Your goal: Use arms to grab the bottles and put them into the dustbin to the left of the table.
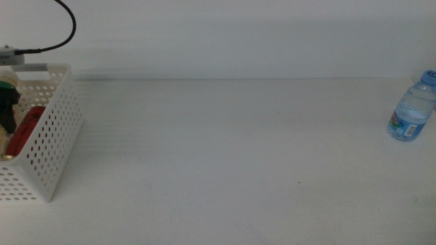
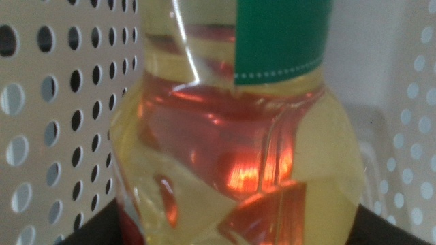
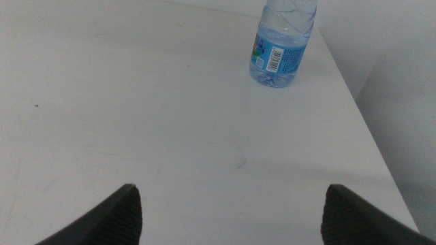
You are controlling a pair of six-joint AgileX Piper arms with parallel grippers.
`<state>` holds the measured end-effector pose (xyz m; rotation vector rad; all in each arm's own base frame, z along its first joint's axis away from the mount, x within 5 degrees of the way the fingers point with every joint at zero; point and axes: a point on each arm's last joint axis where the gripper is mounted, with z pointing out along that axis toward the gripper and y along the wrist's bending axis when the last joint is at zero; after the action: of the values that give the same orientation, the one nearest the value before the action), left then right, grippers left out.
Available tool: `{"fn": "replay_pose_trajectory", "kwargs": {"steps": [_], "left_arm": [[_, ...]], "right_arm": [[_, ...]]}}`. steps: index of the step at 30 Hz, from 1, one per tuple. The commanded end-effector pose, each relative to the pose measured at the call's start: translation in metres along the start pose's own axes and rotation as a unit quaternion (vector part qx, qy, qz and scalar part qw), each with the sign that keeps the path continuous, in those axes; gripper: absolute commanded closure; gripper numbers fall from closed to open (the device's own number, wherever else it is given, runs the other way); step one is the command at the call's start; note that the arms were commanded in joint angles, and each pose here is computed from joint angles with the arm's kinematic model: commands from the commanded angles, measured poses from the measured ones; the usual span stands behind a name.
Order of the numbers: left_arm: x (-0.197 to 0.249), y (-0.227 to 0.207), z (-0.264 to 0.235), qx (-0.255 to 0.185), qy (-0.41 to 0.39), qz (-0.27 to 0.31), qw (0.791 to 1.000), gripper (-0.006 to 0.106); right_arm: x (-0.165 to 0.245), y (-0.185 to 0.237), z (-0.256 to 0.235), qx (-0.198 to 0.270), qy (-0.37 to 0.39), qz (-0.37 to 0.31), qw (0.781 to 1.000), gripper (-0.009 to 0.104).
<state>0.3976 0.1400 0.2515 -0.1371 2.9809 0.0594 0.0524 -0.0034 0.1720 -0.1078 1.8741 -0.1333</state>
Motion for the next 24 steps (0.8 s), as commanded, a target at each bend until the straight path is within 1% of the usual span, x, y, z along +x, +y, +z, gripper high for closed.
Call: {"fn": "replay_pose_trajectory", "kwargs": {"steps": [1, 3, 4, 5, 7, 10, 14, 16, 19, 22, 24], "left_arm": [[-0.001, -0.001, -0.04, -0.01, -0.057, 0.0, 0.998, 0.036], [-0.003, -0.005, -0.04, -0.003, -0.062, -0.003, 0.998, 0.018], [-0.004, -0.007, -0.04, -0.002, -0.063, -0.004, 0.998, 0.011], [-0.004, -0.01, -0.041, -0.003, -0.064, -0.007, 0.998, 0.01], [-0.005, -0.014, -0.043, -0.01, -0.066, -0.011, 0.998, 0.01], [-0.004, -0.023, -0.053, -0.032, -0.072, -0.016, 0.997, 0.01], [-0.001, -0.04, -0.075, -0.057, -0.099, -0.016, 0.993, 0.01], [0.0, -0.052, -0.088, -0.049, -0.121, -0.013, 0.991, 0.011], [0.006, -0.077, -0.11, -0.021, -0.153, 0.012, 0.988, 0.013], [0.013, -0.105, -0.135, 0.009, -0.212, 0.032, 0.977, 0.016], [0.023, -0.123, -0.152, 0.031, -0.258, 0.062, 0.963, 0.018]], "right_arm": [[-0.008, -0.001, -0.002, 0.008, -0.05, -0.008, 0.999, 0.021], [-0.008, -0.001, -0.002, 0.008, -0.05, -0.008, 0.999, 0.021], [-0.008, -0.001, -0.002, 0.008, -0.05, -0.008, 0.999, 0.021], [-0.008, -0.001, -0.002, 0.008, -0.05, -0.008, 0.999, 0.021], [-0.008, -0.001, -0.002, 0.008, -0.05, -0.008, 0.999, 0.021], [-0.008, -0.001, -0.002, 0.008, -0.05, -0.008, 0.999, 0.021], [-0.008, -0.001, -0.002, 0.008, -0.05, -0.008, 0.999, 0.021], [-0.008, -0.001, -0.002, 0.008, -0.05, -0.008, 0.999, 0.021], [-0.008, -0.001, -0.002, 0.008, -0.05, -0.008, 0.999, 0.021], [-0.008, -0.001, -0.002, 0.008, -0.05, -0.008, 0.999, 0.021], [-0.008, -0.001, -0.002, 0.008, -0.05, -0.008, 0.999, 0.021]]}}
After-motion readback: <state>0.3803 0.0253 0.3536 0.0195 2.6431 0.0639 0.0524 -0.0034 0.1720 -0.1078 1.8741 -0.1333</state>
